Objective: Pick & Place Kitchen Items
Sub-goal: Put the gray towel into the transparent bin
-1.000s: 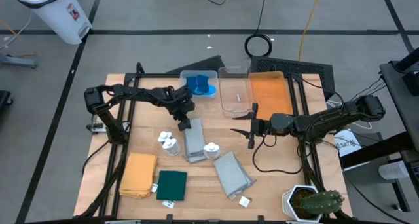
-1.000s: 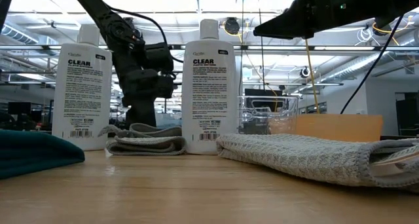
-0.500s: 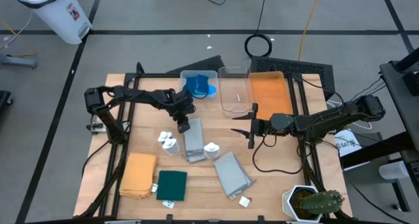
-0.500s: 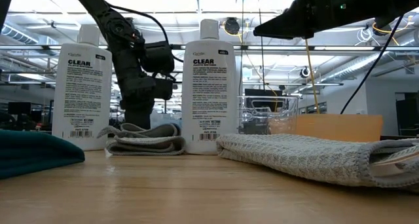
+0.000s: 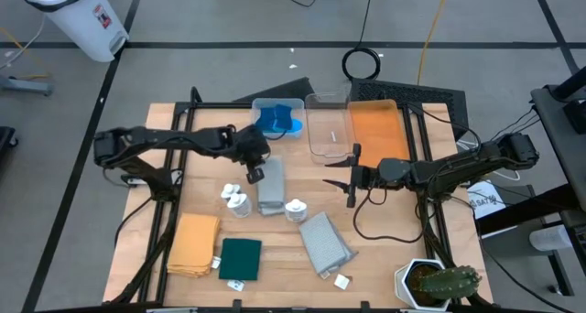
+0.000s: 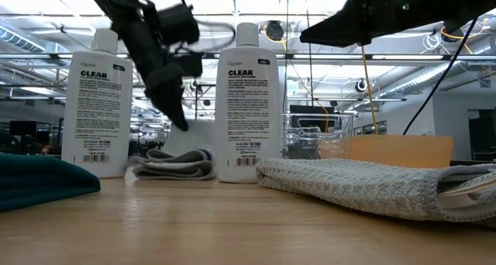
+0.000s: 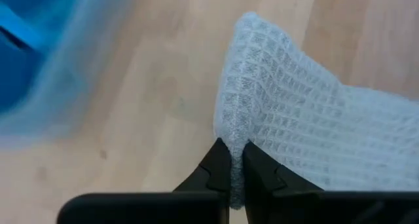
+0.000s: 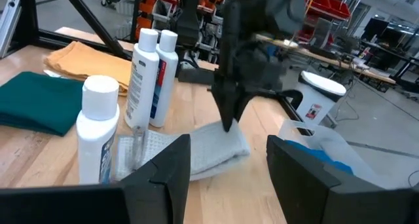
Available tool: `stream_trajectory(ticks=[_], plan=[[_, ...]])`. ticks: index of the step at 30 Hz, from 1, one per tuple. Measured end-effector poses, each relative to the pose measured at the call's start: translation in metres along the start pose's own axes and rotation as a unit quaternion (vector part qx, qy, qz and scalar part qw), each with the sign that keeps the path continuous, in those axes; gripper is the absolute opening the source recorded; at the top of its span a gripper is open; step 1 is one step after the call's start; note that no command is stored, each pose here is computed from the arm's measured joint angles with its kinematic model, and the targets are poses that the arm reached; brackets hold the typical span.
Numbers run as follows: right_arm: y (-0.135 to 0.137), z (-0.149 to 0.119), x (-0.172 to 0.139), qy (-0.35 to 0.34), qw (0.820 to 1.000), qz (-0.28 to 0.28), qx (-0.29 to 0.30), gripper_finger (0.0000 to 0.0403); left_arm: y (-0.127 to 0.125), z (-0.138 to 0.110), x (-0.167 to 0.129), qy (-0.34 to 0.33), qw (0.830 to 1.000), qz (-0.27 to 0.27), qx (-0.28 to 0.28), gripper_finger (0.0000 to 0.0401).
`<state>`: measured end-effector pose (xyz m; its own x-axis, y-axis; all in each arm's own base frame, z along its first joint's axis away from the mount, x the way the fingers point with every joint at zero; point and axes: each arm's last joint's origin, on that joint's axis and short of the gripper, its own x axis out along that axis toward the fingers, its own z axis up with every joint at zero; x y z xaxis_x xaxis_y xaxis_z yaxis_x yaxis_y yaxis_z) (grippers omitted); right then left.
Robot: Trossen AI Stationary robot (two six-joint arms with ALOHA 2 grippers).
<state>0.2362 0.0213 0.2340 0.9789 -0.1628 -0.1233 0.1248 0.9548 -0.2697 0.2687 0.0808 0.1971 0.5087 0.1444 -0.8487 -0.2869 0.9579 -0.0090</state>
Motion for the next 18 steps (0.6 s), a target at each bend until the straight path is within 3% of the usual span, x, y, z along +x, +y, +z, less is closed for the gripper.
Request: stream_trajectory(ticks=[3, 7, 12, 18], plan=[[-0.002, 0.002, 0.0, -0.011, 1.0, -0.005, 0.009, 0.0169, -0.004, 0.003, -0.018, -0.032, 0.999, 0.021, 0.012, 0.0012], [-0.014, 0.004, 0.004, -0.015, 0.998, -0.027, 0.064, 0.0169, -0.01, 0.006, -0.038, -0.074, 0.996, 0.044, 0.021, 0.0012], [-0.036, 0.017, 0.017, 0.018, 0.993, 0.006, 0.112, 0.0169, -0.021, 0.01, -0.046, -0.11, 0.99, 0.068, 0.052, 0.0012], [-0.058, 0.037, 0.045, 0.065, 0.992, -0.008, 0.105, 0.0169, -0.036, 0.021, -0.05, -0.176, 0.978, 0.069, 0.083, 0.0012]])
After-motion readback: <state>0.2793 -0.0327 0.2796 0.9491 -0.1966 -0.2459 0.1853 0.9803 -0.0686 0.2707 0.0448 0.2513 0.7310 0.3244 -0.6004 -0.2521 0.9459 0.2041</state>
